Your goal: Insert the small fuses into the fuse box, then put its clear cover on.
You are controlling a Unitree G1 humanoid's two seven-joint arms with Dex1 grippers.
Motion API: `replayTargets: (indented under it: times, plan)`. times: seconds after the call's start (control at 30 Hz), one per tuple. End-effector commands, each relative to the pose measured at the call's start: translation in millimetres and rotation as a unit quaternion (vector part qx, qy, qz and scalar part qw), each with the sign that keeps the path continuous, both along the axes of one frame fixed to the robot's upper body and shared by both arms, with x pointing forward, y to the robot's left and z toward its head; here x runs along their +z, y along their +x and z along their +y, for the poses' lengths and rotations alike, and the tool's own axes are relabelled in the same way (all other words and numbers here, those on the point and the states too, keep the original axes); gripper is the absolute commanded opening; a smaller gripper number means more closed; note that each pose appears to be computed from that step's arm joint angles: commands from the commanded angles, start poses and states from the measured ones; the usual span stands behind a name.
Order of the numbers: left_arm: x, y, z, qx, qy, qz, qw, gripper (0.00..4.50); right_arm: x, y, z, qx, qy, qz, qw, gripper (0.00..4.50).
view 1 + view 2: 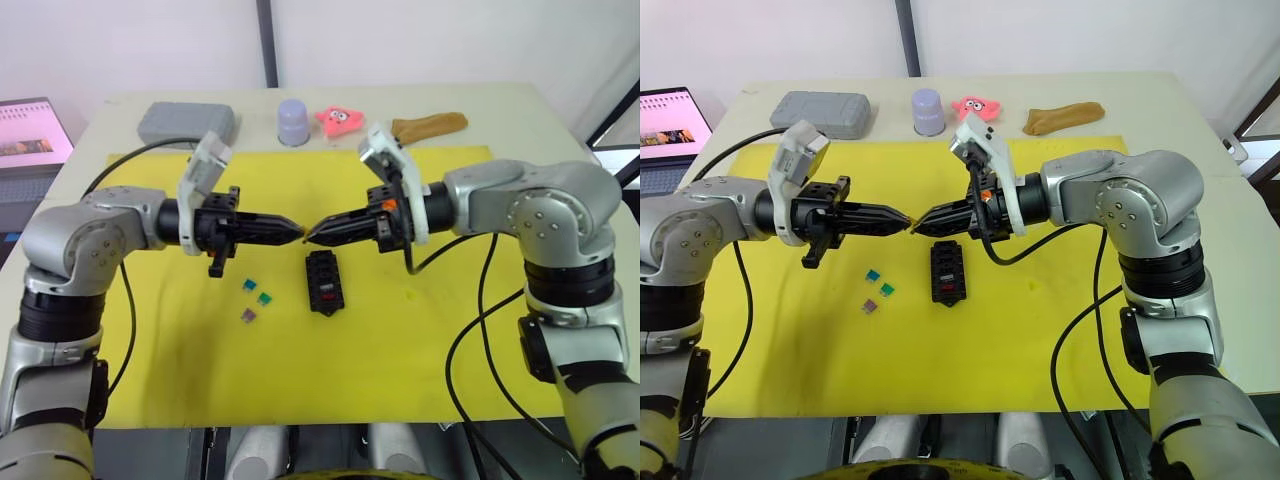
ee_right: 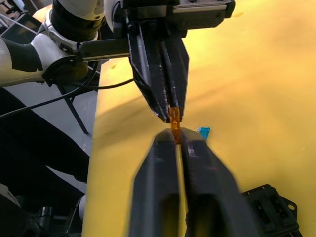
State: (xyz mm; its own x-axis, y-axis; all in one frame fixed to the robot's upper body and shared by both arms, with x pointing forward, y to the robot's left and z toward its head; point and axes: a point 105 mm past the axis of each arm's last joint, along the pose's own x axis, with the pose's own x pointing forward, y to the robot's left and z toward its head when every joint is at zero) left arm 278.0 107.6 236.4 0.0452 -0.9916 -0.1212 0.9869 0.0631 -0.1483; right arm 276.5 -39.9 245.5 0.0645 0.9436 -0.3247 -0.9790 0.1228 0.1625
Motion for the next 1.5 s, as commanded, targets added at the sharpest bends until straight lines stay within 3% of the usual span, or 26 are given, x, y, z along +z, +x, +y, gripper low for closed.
replayTargets:
  times: [0.03,0.33,0.37,0.4,0.53,0.63,0.93,1.5]
  plan:
    - [6.8,-0.8,3.0,0.004,0.0,-0.023,1.0,0.0,13.4,-8.2,6.0,0.025,0.013,-0.027,0.999,0.03]
    - [0.3,0.9,4.3,0.011,0.028,-0.045,0.999,0.0,11.9,-6.2,4.9,0.02,-0.004,-0.043,0.999,0.03]
    - [-0.7,1.9,4.9,0.014,0.033,-0.051,0.998,0.65,11.2,-5.7,4.6,0.019,-0.01,-0.048,0.999,0.0]
    - [-4.2,2.6,6.9,0.015,0.048,-0.063,0.997,0.9,7.7,-3.5,2.7,0.015,-0.032,-0.066,0.997,0.0]
    - [-33.6,6.8,14.5,0.015,0.145,-0.133,0.98,2.78,-18.6,13.5,-12.1,0.021,-0.17,-0.191,0.967,0.0]
    - [-50.0,10.3,12.1,0.013,0.165,-0.157,0.974,4.37,-25.7,21.0,-15.6,0.039,-0.207,-0.23,0.95,0.0]
    - [-91.7,17.4,1.1,0.028,0.197,-0.202,0.959,4.45,-50.0,22.5,-12.8,0.086,-0.261,-0.242,0.93,0.0]
    - [-97.0,17.5,-12.0,0.039,0.192,-0.22,0.956,4.45,-63.6,17.9,-2.1,0.104,-0.268,-0.225,0.931,0.0]
